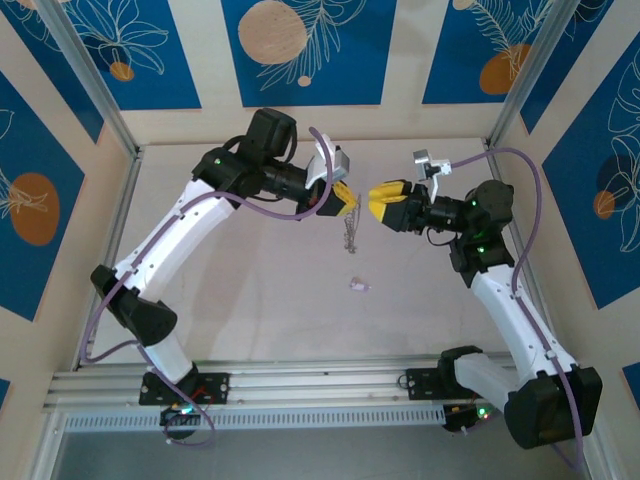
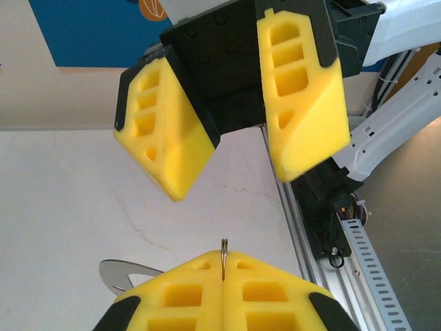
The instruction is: Put the keys on the keyring
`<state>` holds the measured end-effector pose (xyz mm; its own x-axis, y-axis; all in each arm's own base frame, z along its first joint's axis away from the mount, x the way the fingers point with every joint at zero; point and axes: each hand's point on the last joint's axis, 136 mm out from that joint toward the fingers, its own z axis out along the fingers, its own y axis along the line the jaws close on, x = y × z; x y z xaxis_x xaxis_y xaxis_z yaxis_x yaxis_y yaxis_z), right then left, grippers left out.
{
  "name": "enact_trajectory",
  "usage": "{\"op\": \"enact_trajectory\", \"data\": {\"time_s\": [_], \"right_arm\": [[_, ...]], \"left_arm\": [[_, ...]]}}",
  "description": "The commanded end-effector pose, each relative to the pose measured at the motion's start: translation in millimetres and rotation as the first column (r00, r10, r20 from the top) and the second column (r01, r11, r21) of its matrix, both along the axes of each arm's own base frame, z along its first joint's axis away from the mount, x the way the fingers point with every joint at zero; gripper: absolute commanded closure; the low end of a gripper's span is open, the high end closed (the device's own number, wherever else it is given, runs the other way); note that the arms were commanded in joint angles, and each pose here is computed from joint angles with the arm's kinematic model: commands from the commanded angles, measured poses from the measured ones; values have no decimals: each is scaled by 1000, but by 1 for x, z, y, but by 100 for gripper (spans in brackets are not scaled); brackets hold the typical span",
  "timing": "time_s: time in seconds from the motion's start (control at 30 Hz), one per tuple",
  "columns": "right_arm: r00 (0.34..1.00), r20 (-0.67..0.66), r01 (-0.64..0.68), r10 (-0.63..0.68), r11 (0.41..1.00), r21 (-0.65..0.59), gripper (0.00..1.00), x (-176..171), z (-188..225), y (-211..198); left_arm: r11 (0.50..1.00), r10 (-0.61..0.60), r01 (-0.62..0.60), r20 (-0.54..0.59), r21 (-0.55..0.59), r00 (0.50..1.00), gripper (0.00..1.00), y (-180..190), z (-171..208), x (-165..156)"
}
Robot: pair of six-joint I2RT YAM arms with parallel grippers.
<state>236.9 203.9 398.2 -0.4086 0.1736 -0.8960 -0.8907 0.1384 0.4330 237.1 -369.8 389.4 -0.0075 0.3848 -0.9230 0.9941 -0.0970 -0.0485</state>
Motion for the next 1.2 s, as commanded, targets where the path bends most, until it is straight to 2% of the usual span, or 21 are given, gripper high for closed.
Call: {"op": "enact_trajectory", "data": {"time_s": [0.0,0.6,0.97,1.17], "right_arm": [[999,37,-13,13,1000,-9,54,-1,5,4],[999,13,-41,41,999,-1,63,7,-9,15],[998,-4,-60,60,998,-2,74,6,-19,21],[998,-17,-53,53,999,-5,72,3,-27,20]], "left_arm": [[999,-27,28,47,-22,999,100,2,15,-9],[999,-28,30,56,-39,998,100,-1,20,-12],[999,-25,27,57,-42,998,100,-1,21,-11],[999,-20,22,62,-42,998,100,-1,22,-11]]}}
